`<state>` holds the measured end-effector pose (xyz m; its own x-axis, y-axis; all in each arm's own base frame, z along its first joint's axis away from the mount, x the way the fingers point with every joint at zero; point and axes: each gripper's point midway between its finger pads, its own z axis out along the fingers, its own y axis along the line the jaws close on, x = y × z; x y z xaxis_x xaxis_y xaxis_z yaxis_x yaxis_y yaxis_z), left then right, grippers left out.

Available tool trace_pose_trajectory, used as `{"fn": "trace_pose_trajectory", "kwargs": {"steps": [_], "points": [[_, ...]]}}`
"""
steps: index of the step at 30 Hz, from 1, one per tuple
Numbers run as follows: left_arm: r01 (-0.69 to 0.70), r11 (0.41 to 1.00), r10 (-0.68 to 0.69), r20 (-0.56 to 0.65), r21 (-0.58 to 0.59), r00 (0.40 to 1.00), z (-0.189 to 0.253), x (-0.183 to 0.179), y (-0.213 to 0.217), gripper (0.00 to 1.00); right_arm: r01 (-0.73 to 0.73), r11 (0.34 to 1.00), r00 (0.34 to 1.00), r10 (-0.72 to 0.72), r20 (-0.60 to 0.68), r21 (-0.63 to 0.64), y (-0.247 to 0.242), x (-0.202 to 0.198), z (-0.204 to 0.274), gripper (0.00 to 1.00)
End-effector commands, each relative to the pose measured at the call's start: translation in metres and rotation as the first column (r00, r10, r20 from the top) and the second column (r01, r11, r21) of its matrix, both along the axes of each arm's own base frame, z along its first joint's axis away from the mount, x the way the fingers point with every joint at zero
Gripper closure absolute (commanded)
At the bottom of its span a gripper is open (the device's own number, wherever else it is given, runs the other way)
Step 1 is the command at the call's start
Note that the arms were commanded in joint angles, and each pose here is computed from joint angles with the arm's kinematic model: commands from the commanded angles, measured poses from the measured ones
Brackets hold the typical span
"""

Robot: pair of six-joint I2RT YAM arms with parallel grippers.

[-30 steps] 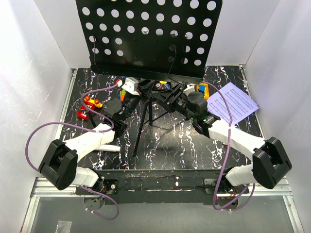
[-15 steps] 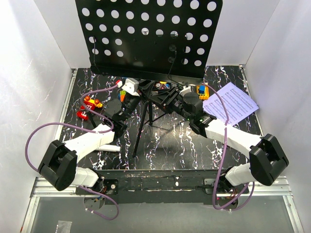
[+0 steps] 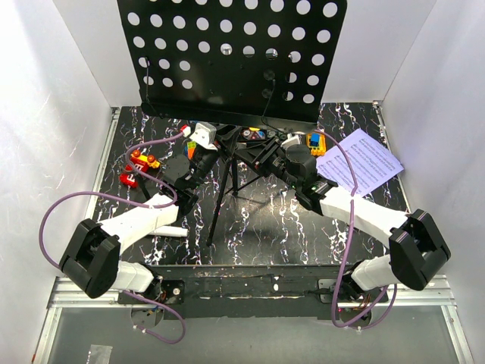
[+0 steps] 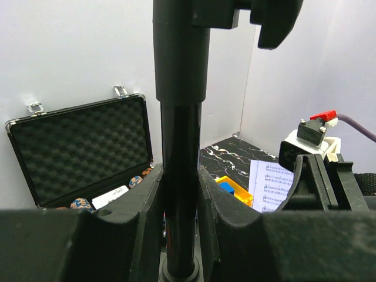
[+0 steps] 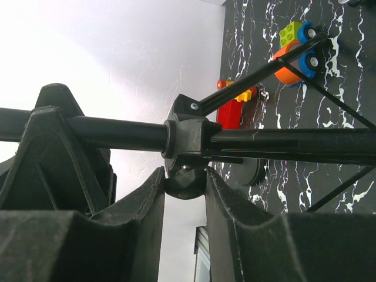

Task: Pack up the instrument practice props

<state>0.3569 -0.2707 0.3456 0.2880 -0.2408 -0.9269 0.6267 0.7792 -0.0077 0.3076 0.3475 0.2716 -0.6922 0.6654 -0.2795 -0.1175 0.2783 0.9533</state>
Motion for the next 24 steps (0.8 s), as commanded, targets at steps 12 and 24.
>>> {"fn": "trace_pose_trajectory", "kwargs": {"steps": [12,24], "points": [[0.066,0.997,-0.062,-0.061,0.052,0.996,-0.019,-0.013,-0.011,1.00,0.027,0.999,0.950,-0.013,0.313,-0.039,-0.001,-0.009,0.039,0.99],[0.071,0.996,-0.066,-0.080,0.053,0.995,-0.024,-0.012,-0.012,1.00,0.324,0.837,0.580,0.193,0.792,-0.441,0.009,-0.024,0.050,0.99]]}}
